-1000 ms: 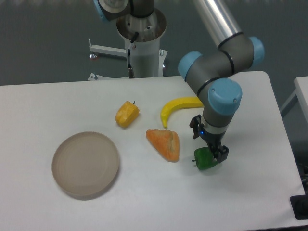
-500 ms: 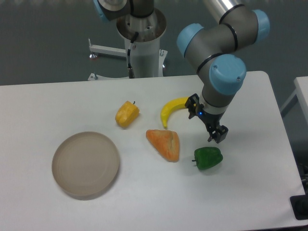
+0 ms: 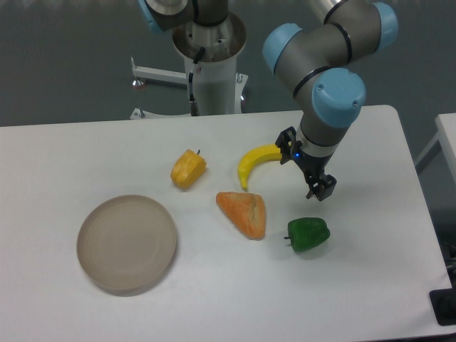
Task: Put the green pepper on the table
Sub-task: 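Raise the open gripper up away from the green pepper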
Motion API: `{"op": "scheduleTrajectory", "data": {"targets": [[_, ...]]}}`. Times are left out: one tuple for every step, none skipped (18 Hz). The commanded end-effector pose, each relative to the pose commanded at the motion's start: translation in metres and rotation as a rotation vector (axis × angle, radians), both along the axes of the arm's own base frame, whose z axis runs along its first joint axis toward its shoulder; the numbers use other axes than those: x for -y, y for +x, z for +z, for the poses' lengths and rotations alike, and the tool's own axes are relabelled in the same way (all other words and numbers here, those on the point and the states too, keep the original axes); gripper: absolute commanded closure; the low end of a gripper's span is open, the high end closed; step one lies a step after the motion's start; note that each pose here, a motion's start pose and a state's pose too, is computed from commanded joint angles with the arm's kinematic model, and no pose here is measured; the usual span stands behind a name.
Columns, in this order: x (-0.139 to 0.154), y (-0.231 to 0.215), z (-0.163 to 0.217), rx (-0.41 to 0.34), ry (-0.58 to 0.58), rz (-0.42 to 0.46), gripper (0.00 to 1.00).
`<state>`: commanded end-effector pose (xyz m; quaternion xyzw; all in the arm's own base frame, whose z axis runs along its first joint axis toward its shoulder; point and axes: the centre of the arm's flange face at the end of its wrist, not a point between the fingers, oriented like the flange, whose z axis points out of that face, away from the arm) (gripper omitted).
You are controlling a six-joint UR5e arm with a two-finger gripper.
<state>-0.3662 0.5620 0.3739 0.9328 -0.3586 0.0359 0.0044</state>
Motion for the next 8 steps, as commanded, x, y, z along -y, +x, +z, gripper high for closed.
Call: {"op": "scheduleTrajectory", "data": {"targets": [[0.0002, 0.0002, 0.001, -0.001, 0.001, 0.0, 0.0], [0.0002, 0.0002, 0.001, -0.001, 0.001, 0.0, 0.0], [0.0002, 0.0002, 0.001, -0.001, 0.001, 0.0, 0.0], [0.0002, 0.0002, 0.001, -0.001, 0.001, 0.0, 0.0], [0.0002, 0.0002, 0.001, -0.001, 0.001, 0.0, 0.0], [0.0002, 0.0002, 0.001, -0.001, 0.001, 0.0, 0.0], [-0.0001, -0.0001, 0.0001, -0.001, 0.001, 0.0, 0.0], [-0.0001, -0.0001, 0.0001, -0.001, 0.001, 0.0, 0.0]]}}
